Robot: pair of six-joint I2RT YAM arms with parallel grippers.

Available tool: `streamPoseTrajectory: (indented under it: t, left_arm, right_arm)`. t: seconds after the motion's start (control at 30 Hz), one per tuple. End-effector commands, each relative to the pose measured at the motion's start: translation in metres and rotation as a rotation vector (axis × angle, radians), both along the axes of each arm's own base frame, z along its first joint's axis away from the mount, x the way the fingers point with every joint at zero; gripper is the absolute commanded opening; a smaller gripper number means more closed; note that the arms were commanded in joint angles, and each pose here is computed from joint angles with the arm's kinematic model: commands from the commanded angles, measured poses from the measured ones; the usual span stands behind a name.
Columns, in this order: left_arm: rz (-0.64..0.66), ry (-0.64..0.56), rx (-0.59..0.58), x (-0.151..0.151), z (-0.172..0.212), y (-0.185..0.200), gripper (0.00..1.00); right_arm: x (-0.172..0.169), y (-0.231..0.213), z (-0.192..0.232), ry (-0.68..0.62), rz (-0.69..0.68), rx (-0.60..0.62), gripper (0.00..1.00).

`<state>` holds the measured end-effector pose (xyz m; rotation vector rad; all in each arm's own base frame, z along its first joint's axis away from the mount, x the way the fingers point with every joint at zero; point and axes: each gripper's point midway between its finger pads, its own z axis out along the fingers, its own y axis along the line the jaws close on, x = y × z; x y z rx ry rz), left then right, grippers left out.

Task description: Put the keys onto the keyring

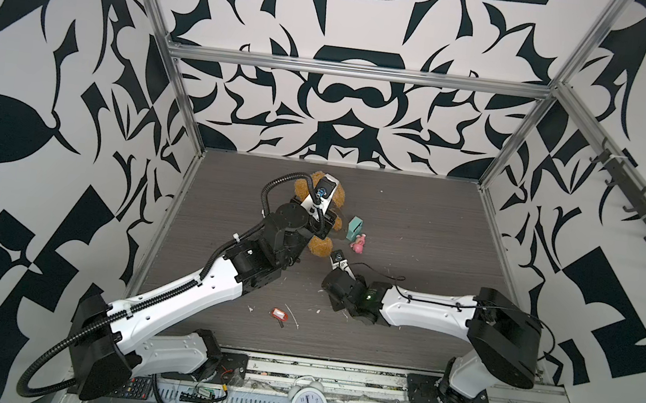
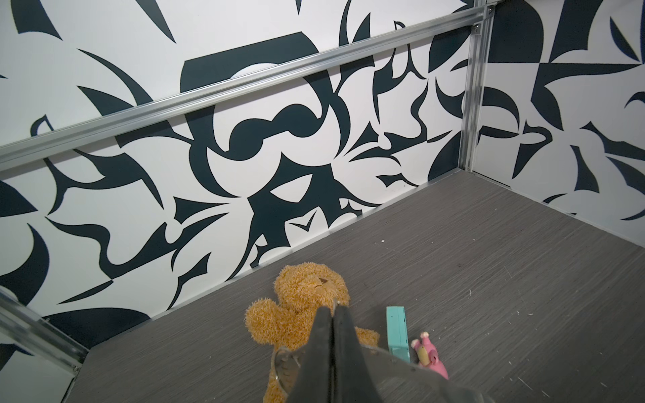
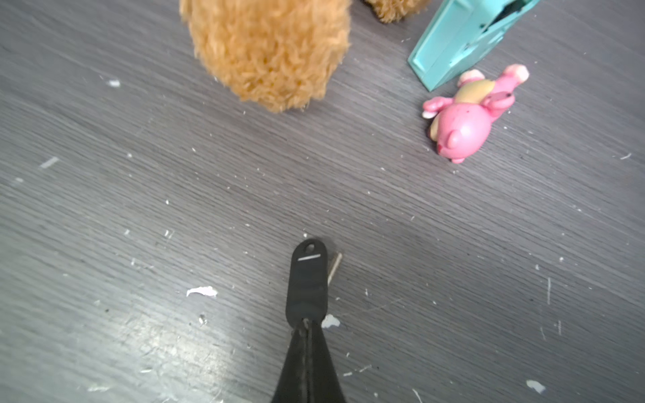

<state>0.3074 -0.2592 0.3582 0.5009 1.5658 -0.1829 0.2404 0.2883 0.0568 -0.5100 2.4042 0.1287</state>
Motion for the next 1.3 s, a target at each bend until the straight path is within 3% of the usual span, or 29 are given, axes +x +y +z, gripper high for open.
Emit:
streamPoseTrajectory:
  t: [0.0,0.5,0.97,1.27]
  left_arm:
    - [0.010,-0.033,-0.037,-0.001,0.014,0.005,0.00]
    - [-0.090,-0.053,-0.006,-0.012,0.010,-0.006,0.00]
    - [-0.167,-0.063,0.028,-0.020,0.006,-0.015,0.00]
    - [-0.311,-0.133,0.071,-0.041,0.000,-0.027,0.00]
  right_arm:
    - [0.003,0.005,0.013,-0.003,0.001,0.132,0.00]
    - [0.001,0.002,0.043,-0.072,0.156,0.369,0.00]
    - [-0.015,-0.010,0.115,-0.271,0.281,0.500,0.00]
    - [-0.007,-0.042,0.162,-0.447,0.182,0.502,0.00]
